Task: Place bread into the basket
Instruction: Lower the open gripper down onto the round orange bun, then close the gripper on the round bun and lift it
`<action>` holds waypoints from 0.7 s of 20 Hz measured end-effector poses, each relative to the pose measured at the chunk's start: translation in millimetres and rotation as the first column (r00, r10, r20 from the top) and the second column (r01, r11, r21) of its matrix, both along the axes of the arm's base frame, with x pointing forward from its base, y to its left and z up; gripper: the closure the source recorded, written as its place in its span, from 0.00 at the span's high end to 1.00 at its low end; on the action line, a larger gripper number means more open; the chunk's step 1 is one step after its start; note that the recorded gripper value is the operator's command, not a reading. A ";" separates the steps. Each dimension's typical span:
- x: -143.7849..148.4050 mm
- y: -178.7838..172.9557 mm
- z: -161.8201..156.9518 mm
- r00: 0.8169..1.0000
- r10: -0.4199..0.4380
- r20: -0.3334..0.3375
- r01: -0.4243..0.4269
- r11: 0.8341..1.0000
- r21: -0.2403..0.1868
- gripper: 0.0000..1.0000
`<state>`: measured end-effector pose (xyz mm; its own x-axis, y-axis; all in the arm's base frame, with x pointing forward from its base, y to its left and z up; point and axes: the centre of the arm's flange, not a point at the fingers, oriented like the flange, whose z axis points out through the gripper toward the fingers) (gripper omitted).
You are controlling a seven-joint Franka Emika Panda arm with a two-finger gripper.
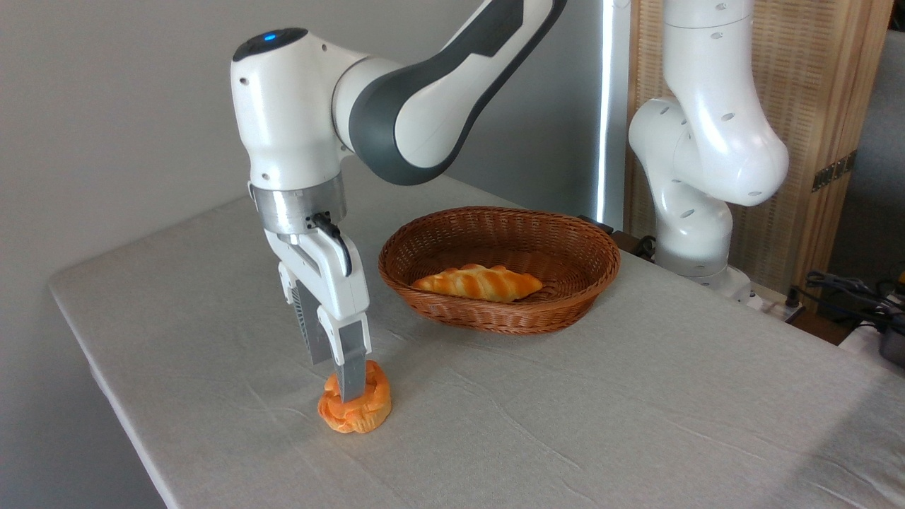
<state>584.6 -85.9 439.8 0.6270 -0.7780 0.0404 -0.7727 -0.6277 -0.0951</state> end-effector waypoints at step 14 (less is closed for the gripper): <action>2.2 3.5 -24.6 0.998 -0.050 -0.033 0.053 0.995 0.081 0.35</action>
<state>586.8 -82.4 415.2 0.5861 -0.8090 -0.0437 -0.8070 -0.5782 -0.1202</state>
